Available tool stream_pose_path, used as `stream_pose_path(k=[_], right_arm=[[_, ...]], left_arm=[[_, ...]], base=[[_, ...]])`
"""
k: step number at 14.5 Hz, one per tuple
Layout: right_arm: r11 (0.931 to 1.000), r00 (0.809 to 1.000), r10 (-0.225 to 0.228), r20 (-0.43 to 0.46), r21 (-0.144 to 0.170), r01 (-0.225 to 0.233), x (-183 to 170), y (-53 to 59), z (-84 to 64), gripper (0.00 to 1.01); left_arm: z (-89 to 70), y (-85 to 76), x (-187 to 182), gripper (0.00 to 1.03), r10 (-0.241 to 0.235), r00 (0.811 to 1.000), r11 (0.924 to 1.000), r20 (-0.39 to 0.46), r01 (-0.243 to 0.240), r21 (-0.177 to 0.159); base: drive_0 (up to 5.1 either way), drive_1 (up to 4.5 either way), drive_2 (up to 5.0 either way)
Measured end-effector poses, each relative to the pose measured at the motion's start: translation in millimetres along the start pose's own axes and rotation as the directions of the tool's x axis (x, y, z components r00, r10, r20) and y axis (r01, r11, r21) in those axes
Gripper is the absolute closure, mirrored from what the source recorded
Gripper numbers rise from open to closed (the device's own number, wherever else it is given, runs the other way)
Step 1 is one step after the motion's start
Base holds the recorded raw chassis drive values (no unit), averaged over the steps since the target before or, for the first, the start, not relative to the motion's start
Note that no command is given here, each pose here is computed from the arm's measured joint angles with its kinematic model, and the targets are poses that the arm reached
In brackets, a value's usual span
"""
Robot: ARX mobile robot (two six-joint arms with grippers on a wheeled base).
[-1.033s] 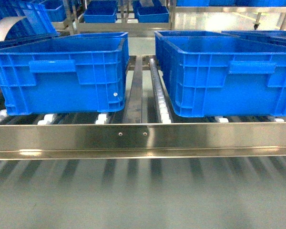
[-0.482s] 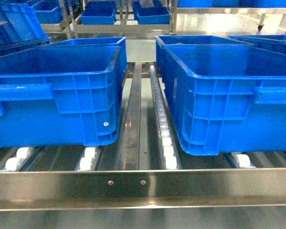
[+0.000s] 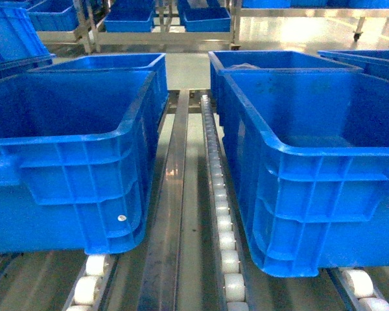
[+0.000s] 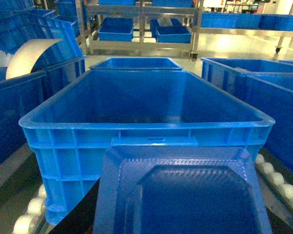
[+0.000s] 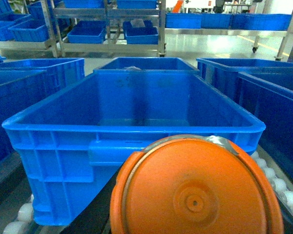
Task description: Sort blue parts and orange caps into right shelf containers
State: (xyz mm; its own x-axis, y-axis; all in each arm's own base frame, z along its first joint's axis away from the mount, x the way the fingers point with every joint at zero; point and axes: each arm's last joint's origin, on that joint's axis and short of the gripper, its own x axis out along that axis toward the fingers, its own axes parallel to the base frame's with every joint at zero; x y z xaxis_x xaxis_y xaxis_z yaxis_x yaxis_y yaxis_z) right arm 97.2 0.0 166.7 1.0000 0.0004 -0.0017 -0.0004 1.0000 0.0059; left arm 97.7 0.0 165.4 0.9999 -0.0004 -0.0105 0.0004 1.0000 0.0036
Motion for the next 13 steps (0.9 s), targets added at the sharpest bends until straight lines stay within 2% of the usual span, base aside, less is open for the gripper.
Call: stream_pose_path(k=[13], right_arm=[[1.0000, 1.000, 0.000, 0.004, 0.000, 0.000, 0.0, 0.0, 0.4, 0.58]], left_arm=[[0.3, 0.0, 0.0, 0.62, 0.000, 1.000, 1.0000, 0.003, 0.000, 0.000]], base=[[0.0, 0.00, 0.0]])
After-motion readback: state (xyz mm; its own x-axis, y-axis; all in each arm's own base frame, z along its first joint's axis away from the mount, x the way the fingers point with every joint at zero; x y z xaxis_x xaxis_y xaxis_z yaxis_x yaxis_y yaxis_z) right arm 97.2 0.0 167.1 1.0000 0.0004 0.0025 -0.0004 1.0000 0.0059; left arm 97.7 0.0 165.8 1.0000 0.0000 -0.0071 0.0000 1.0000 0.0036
